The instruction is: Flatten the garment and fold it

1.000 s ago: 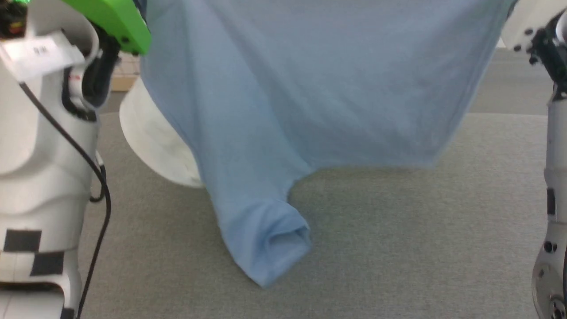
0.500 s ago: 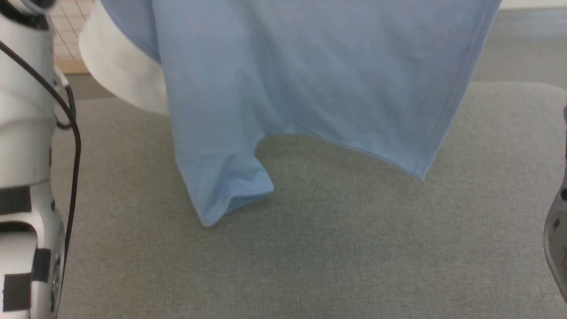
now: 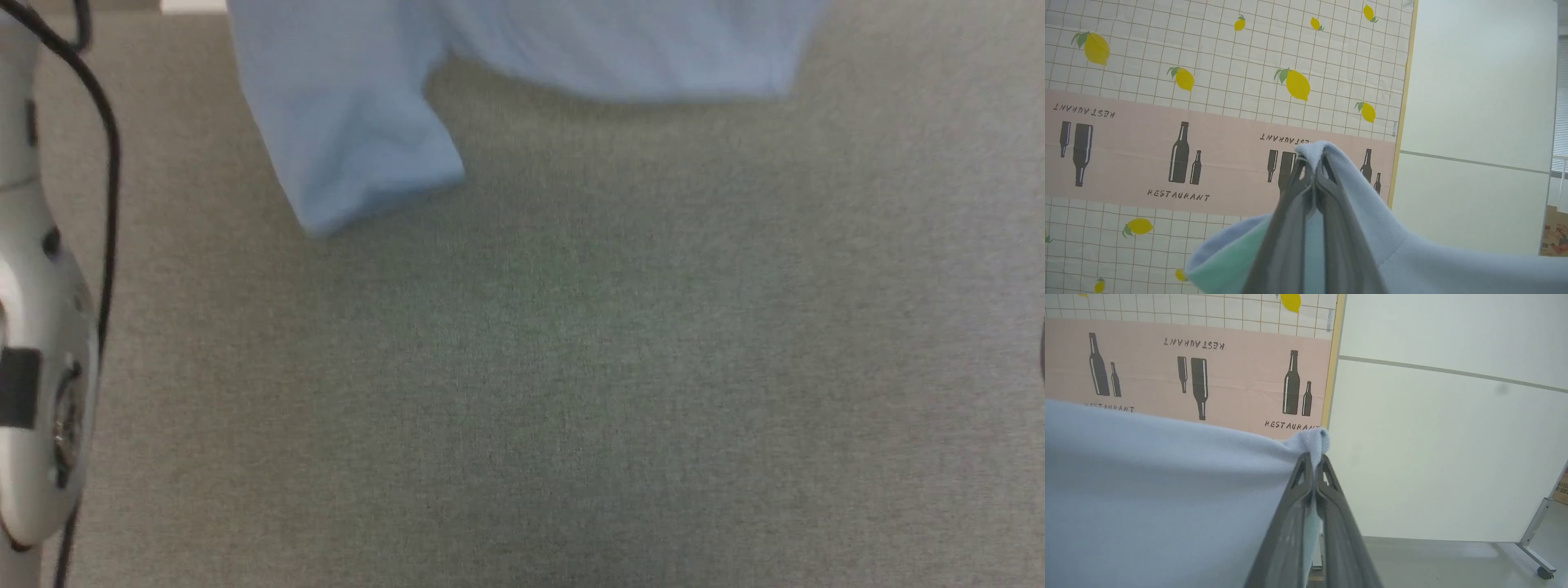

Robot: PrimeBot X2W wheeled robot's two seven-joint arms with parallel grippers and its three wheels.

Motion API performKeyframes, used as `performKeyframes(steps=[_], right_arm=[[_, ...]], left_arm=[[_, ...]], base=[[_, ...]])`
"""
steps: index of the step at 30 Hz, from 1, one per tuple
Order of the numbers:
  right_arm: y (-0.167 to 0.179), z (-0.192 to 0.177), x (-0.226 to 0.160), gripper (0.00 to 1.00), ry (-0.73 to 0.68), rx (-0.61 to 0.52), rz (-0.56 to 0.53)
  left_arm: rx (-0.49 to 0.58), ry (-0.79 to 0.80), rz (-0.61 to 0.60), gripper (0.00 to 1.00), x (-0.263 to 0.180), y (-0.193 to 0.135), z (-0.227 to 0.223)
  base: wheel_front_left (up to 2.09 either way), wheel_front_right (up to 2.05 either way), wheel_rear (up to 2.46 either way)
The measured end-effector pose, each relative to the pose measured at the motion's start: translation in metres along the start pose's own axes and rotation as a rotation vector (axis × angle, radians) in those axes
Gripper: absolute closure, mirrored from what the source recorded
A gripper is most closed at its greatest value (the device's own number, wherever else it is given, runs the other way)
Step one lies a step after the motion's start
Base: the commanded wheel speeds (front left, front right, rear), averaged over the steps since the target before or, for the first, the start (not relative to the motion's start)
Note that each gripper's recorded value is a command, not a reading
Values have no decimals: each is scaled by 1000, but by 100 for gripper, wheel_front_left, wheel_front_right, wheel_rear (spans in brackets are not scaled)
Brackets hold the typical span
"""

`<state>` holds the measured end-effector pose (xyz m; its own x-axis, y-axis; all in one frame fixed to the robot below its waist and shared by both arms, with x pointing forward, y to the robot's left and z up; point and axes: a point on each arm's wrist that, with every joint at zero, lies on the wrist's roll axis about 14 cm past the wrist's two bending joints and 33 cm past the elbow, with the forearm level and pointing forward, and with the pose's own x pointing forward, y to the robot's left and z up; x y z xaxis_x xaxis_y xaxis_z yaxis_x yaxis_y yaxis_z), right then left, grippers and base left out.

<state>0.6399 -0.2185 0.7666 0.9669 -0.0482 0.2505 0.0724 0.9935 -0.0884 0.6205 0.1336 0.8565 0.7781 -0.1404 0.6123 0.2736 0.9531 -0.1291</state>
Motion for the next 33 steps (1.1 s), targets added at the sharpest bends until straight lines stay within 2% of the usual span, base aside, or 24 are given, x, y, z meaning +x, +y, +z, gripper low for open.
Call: performKeyframes(steps=[6,11,12,17,19,23,27,33], right_arm=[[5,-59,23,100,51,-44,4],[-8,-90,39,100,40,-79,-23],[-4,-132,40,100,98,-86,-10],[16,-195,24,100,203,-69,52],[21,-202,17,100,219,-58,76],[22,-193,1,100,203,-6,103],[6,-188,-28,100,217,51,101],[-33,-207,-112,100,343,140,37]], left_arm=[[-9,-17,6,100,5,21,-50],[-9,-3,4,100,1,37,-92],[-23,50,-3,100,-9,46,-129],[-42,170,-9,100,-50,58,-179],[-61,187,-8,100,-62,60,-181],[-80,202,-30,100,-88,60,-164],[-108,264,-32,100,-129,56,-156],[-170,396,-5,100,-213,34,-147]], base=[[0,0,0],[0,0,0],[0,0,0],[0,0,0],[0,0,0],[0,0,0],[0,0,0],[0,0,0]])
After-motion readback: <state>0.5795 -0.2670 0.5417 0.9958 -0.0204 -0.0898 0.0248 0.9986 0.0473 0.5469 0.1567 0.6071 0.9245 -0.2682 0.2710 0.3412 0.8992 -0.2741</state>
